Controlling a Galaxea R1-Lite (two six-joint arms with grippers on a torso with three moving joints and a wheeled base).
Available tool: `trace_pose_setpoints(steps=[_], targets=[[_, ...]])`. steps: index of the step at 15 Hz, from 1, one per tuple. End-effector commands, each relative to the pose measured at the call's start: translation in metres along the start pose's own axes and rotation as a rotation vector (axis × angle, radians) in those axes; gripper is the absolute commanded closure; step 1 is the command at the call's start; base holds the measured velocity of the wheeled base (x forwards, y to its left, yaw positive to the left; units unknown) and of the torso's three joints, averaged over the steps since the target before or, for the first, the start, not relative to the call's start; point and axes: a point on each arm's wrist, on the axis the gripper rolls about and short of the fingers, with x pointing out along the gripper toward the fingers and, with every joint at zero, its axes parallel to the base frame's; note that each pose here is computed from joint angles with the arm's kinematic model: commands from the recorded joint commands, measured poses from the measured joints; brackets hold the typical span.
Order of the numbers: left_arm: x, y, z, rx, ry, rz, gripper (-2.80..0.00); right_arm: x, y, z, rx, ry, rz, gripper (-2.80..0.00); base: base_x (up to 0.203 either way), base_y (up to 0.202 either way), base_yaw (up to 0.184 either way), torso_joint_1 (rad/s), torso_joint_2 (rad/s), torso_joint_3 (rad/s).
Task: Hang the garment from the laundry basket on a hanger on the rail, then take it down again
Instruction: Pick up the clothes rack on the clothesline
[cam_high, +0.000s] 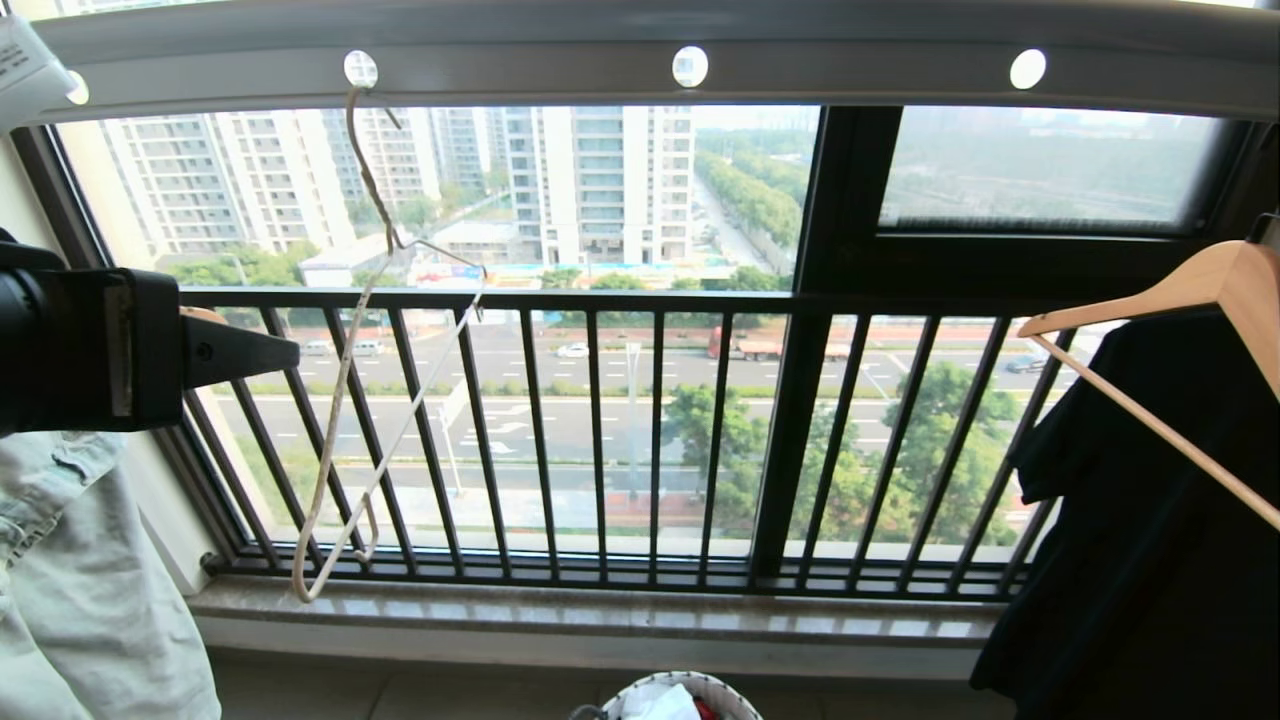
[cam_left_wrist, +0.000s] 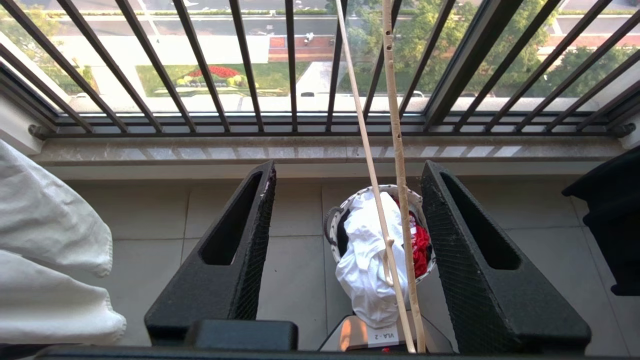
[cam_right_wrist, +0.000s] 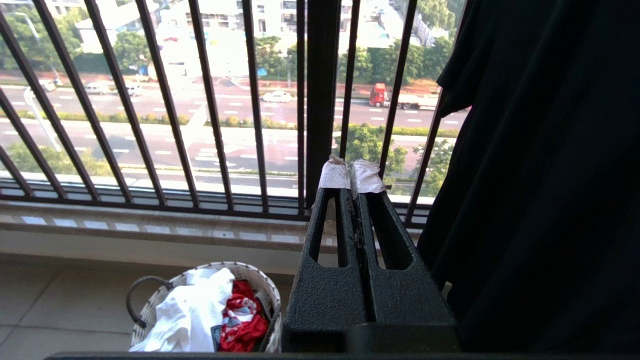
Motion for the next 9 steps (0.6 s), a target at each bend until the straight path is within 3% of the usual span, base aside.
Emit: trace_pose_setpoints(steps=[1,5,9], targets=[[0.02,-0.012,0.003,0.017,0.039,0.009,-2.8,0.0,0.0,0.0,0.0,0.0,0.0,0.0,0.0,0.0,0.0,0.0,0.0,0.0],[0.05,-0.03,0.013,-0.025,0.067,0.021,-2.8,0.0,0.0,0.0,0.0,0.0,0.0,0.0,0.0,0.0,0.0,0.0,0.0,0.0],[0.072,-0.038,0.009,-0.017,0.086,0.118,-2.8,0.0,0.0,0.0,0.0,0.0,0.0,0.0,0.0,0.0,0.0,0.0,0.0,0.0]])
